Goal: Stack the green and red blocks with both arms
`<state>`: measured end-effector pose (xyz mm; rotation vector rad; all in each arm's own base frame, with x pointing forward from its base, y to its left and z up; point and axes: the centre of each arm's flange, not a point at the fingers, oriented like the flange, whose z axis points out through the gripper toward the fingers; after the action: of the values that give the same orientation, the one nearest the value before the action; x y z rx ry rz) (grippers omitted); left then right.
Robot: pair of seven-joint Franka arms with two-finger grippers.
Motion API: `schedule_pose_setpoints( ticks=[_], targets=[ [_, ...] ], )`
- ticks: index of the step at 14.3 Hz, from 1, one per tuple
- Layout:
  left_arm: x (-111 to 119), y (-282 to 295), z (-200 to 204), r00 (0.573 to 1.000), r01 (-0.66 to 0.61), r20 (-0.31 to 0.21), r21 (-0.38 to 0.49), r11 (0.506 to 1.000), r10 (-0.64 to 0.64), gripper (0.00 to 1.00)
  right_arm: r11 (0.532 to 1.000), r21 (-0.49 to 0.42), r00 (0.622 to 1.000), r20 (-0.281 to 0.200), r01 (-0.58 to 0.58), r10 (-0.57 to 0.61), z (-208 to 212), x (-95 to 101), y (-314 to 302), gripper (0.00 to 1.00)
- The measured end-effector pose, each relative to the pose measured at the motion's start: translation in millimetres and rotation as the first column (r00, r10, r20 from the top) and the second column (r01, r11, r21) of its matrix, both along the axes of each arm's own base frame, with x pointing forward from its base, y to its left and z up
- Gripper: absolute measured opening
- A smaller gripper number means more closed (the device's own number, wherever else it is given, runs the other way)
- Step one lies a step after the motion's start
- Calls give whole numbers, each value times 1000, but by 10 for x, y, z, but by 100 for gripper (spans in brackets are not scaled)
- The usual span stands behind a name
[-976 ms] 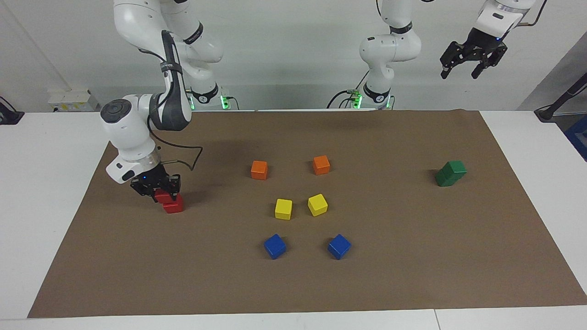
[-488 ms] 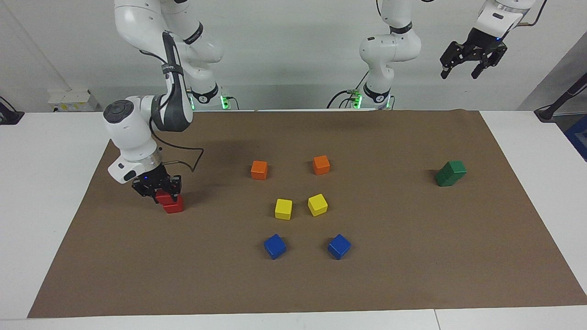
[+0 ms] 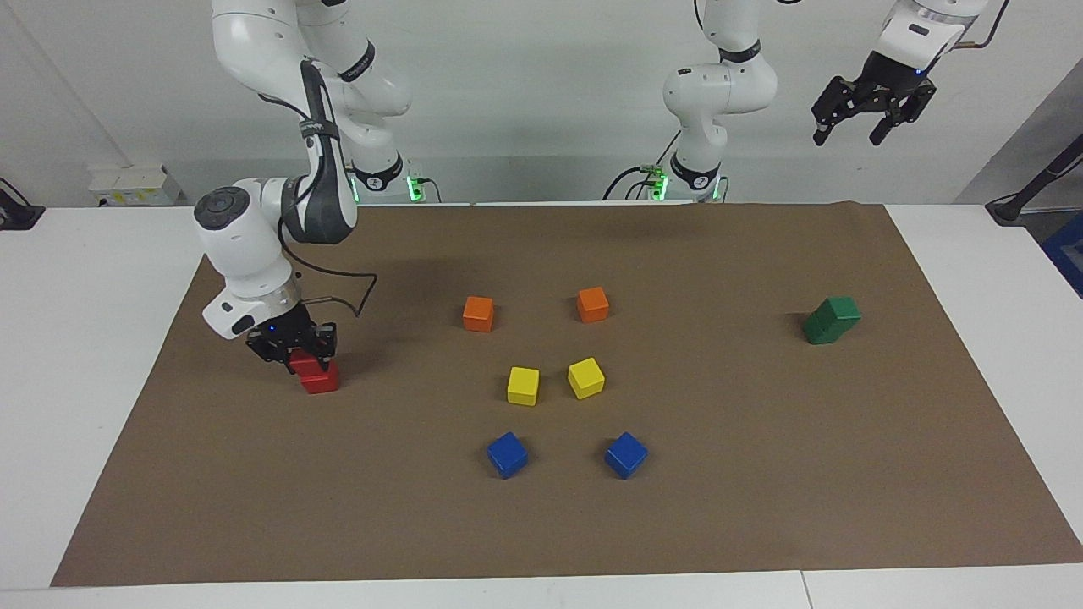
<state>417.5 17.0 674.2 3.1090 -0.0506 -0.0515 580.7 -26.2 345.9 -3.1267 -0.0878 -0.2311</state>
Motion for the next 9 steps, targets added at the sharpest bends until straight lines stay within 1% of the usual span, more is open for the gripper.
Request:
schedule_pose_setpoints(
  ticks=[2,3,5,7,9],
  targets=[
    [0,0,0,1000,0,0,0,1000,0,100,1000,0,1000,13,0,0,10,10,-1,55],
    [0,0,0,1000,0,0,0,1000,0,100,1000,-1,1000,24,0,0,18,19,-1,59],
    [0,0,0,1000,0,0,0,1000,0,100,1000,-1,999,37,1,-1,30,29,-2,78],
    [0,0,0,1000,0,0,0,1000,0,100,1000,-1,999,38,0,0,31,30,-2,99],
    [0,0,0,1000,0,0,0,1000,0,100,1000,-1,999,36,0,0,30,29,0,100]
  ],
)
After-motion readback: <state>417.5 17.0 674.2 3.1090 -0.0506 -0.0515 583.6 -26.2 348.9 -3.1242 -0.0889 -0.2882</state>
